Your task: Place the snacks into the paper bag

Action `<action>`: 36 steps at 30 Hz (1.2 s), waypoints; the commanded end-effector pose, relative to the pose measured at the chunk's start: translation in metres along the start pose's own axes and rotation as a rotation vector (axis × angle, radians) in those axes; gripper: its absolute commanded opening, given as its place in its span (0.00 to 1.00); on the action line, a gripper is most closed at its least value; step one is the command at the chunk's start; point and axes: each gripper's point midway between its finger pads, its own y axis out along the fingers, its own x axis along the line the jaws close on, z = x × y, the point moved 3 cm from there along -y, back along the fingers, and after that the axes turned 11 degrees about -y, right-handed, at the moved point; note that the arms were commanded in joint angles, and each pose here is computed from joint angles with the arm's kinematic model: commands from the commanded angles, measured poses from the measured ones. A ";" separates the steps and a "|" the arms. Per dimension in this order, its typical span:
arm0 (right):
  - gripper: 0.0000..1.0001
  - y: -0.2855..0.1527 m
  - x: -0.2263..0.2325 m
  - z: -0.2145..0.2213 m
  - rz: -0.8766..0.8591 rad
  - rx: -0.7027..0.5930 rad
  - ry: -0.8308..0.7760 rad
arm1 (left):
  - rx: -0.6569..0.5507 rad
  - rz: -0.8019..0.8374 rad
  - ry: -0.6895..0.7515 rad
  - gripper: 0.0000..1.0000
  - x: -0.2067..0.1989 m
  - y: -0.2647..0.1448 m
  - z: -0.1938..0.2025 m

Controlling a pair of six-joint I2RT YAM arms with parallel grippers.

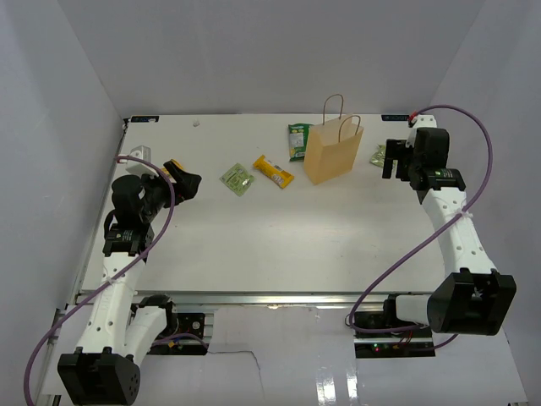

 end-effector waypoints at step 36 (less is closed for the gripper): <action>1.00 0.231 -0.016 -0.002 -0.271 0.233 0.209 | 0.065 0.014 -0.093 0.98 -0.007 0.000 0.008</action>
